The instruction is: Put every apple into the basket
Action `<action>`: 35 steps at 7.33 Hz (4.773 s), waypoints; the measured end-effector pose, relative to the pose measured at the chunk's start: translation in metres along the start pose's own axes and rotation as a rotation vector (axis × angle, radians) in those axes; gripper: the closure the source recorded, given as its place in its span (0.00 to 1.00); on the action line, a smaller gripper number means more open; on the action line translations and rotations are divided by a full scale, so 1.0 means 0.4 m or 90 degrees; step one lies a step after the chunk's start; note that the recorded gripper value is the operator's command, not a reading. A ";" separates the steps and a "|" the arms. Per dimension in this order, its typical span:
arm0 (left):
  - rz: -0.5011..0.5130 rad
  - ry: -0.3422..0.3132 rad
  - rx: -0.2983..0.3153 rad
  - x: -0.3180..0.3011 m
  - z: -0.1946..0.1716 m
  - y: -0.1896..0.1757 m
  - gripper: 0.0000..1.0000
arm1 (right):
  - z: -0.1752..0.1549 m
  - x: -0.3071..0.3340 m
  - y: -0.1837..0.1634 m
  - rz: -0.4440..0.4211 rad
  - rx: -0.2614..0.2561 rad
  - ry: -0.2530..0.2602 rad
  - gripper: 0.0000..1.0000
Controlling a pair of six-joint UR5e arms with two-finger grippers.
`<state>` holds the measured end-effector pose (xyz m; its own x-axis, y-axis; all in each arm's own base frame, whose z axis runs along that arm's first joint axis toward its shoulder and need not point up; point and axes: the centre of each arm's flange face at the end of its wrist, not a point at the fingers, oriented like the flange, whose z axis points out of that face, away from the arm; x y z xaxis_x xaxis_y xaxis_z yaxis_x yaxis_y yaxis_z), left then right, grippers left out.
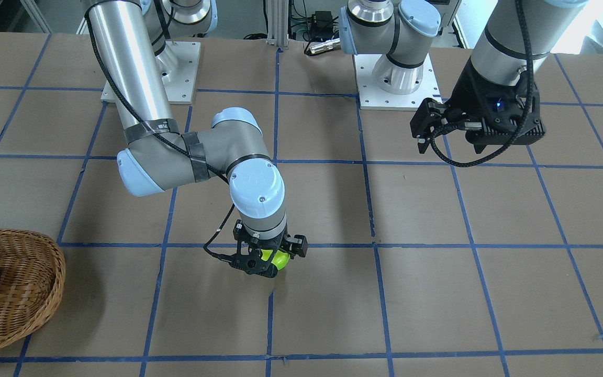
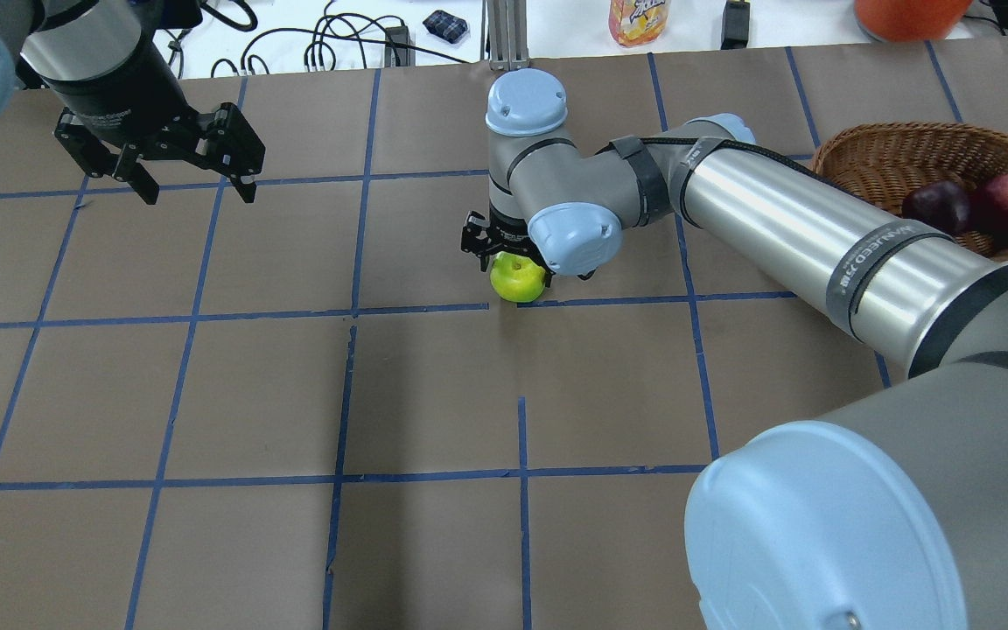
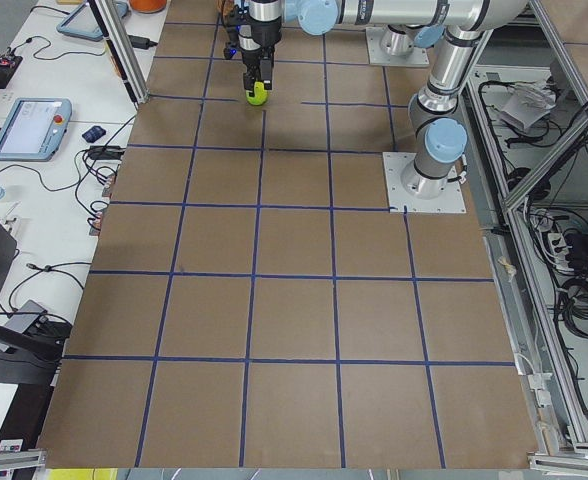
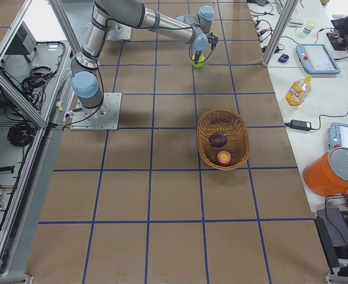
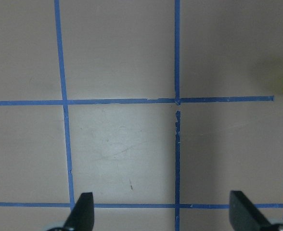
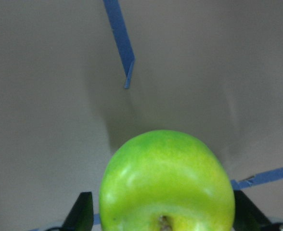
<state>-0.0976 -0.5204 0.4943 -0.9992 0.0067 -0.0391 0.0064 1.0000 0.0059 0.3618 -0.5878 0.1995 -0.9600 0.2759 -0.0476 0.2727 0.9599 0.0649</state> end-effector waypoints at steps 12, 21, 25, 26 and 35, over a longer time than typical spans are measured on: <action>0.003 -0.001 0.014 0.010 -0.036 0.028 0.00 | -0.388 0.938 -0.447 -0.098 -0.034 0.061 1.00; 0.003 0.000 0.014 0.011 -0.032 0.024 0.00 | -0.183 1.115 -0.523 -0.176 -0.069 0.084 0.00; 0.003 -0.002 0.015 0.011 -0.035 0.027 0.00 | -0.414 1.046 -0.410 -0.196 -0.064 0.084 0.00; 0.003 -0.002 0.015 0.012 -0.035 0.026 0.00 | -0.496 0.985 -0.346 -0.209 -0.059 0.077 0.00; 0.004 -0.004 0.013 0.011 -0.033 0.028 0.00 | -0.775 0.676 0.302 -0.184 -0.004 0.001 0.00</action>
<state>-0.1023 -0.5090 0.5076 -0.9989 0.0127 -0.0453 0.0133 0.9998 -0.0138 0.1153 -0.4126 0.5036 -0.9979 -0.0089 -0.0637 -0.0124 0.9984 0.0548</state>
